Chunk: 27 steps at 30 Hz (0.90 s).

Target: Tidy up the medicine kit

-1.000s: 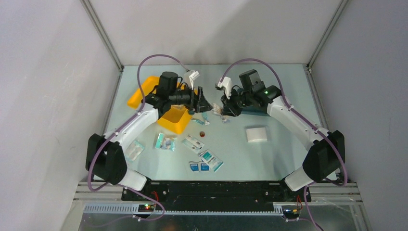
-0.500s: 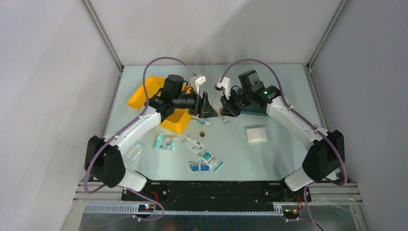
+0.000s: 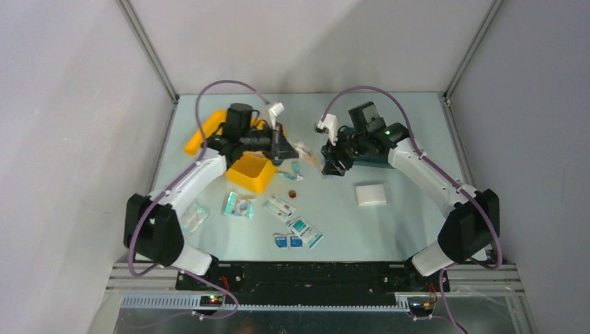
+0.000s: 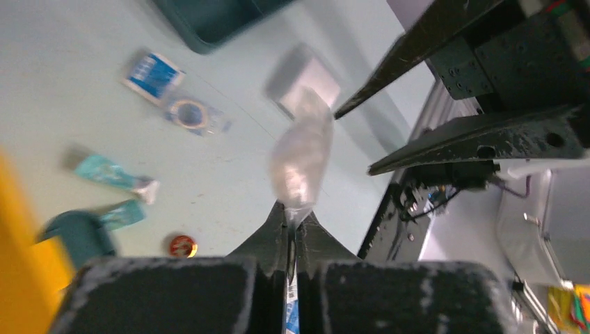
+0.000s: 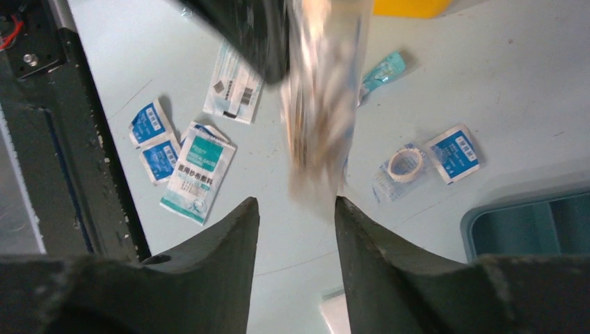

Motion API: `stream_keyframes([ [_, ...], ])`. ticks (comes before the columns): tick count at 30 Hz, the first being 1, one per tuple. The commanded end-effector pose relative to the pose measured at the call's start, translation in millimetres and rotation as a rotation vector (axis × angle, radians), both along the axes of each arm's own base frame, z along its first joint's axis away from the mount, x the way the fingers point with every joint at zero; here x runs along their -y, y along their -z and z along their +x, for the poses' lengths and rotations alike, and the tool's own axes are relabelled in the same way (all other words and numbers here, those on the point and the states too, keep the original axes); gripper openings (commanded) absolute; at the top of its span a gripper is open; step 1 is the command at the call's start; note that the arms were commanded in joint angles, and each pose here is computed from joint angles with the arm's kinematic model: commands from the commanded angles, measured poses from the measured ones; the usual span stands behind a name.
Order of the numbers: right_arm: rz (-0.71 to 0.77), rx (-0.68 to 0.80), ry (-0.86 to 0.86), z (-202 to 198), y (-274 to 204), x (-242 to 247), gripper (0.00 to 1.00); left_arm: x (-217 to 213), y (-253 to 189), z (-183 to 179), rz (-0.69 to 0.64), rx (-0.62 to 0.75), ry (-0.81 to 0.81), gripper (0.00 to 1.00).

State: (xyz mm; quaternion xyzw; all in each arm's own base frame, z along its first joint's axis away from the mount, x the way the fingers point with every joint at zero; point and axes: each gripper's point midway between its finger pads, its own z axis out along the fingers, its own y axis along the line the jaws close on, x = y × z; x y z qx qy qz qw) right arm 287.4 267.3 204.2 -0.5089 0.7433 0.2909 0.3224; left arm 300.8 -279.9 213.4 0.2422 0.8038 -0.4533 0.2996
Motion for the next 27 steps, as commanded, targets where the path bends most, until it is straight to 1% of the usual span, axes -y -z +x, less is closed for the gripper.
stream_keyframes([
  [1,0.031,0.016,-0.026,-15.5,-30.6,22.2,0.54,-52.7,-58.4,17.1,-0.072,0.163,-0.101,0.0],
  [2,0.032,0.015,-0.013,-14.0,-31.6,28.2,0.55,-63.2,-60.2,19.0,-0.063,0.172,-0.121,0.0],
  [5,0.048,0.011,0.026,-15.6,-35.8,42.2,0.55,-113.8,-71.0,32.1,-0.014,0.23,-0.244,0.0],
  [7,0.059,0.012,0.046,-14.7,-36.9,48.1,0.55,-138.8,-65.2,34.1,0.06,0.245,-0.286,0.0],
  [8,0.063,0.014,0.056,-13.9,-37.9,50.7,0.55,-152.1,-56.6,33.4,0.127,0.242,-0.302,0.0],
  [9,0.064,0.012,0.061,-13.1,-36.0,52.0,0.55,-157.5,-47.4,28.4,0.163,0.214,-0.302,0.0],
  [10,0.065,0.01,0.068,-12.7,-35.7,52.9,0.55,-164.6,-39.5,29.5,0.205,0.224,-0.302,0.0],
  [13,0.065,0.002,0.073,-10.6,-32.5,52.6,0.55,-172.4,-9.5,25.7,0.27,0.17,-0.294,0.0],
  [19,0.066,-0.021,0.068,-10.5,-27.4,50.9,0.55,-187.3,43.8,37.5,0.397,0.079,-0.297,0.0],
  [23,0.056,-0.017,0.07,-10.8,-26.3,53.0,0.55,-184.7,68.8,41.8,0.421,0.024,-0.259,0.0],
  [27,0.052,-0.025,0.071,-9.8,-22.8,53.2,0.55,-171.8,90.0,46.4,0.441,-0.019,-0.203,0.0],
])
